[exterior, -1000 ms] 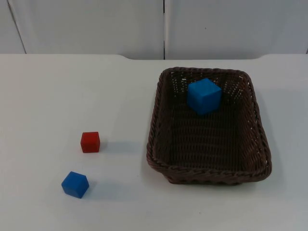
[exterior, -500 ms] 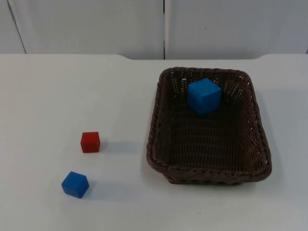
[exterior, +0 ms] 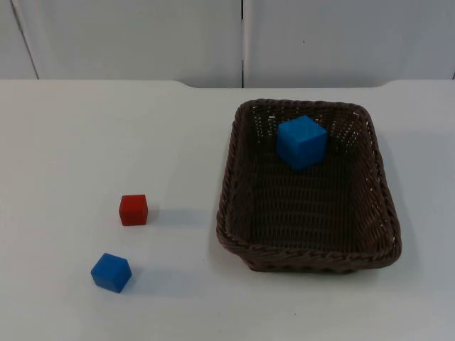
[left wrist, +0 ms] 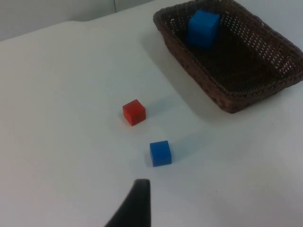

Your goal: Pick up the basket with the left hand and place the largest block into the basket with the right hand.

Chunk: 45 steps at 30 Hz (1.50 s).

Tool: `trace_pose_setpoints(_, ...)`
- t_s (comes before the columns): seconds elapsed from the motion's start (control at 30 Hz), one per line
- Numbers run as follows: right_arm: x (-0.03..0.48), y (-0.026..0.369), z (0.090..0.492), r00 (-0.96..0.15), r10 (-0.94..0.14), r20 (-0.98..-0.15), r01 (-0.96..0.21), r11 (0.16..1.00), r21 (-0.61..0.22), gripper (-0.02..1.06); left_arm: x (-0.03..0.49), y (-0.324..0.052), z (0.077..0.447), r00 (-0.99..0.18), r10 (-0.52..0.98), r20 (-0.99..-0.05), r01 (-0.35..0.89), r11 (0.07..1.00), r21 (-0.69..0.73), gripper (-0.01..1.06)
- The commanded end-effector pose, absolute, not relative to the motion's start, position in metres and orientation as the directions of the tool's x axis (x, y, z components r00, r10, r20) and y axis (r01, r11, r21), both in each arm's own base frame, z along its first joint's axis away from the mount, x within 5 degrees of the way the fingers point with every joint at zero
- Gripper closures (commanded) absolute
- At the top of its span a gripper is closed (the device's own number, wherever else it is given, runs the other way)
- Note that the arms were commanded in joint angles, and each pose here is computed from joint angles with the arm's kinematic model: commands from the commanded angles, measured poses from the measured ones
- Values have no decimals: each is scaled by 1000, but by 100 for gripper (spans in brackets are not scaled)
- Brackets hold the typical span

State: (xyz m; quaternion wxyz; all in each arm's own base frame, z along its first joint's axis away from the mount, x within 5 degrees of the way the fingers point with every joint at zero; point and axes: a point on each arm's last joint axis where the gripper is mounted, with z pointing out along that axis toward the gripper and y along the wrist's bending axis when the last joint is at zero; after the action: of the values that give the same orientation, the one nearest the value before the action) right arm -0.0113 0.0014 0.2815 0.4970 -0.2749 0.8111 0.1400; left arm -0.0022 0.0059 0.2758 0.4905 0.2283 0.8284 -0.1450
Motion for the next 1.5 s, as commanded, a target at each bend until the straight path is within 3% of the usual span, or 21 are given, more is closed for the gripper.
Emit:
trace_pose_setpoints(0.0,-10,2,281,-346,-304,-887,-585,809,-49,31,-3,5,275,-411,235,-881,528,849,-20,10)
trace_pose_setpoints(0.3,-10,2,281,-346,-304,-887,-585,809,-49,31,-3,5,275,-411,235,-881,528,849,-20,10)
trace_pose_setpoints(0.4,-10,2,281,-346,-304,-887,-585,809,-49,27,-3,5,275,-411,235,-881,528,849,-20,10)
trace_pose_setpoints(0.47,-10,2,281,-346,-304,-887,-585,809,-49,9,-3,5,275,-411,235,-881,528,849,-20,10)
trace_pose_setpoints(0.53,-10,2,281,-348,-302,-888,-584,810,-46,-1,-3,5,275,-411,235,-881,528,849,-20,7)
trace_pose_setpoints(0.63,-10,2,281,-348,-302,-888,-584,810,-46,-1,-3,5,275,-411,235,-881,528,849,-20,0)
trace_pose_setpoints(1.47,-10,2,281,-348,-302,-887,-583,811,-48,-1,-2,5,275,-411,236,-881,528,849,-18,0)
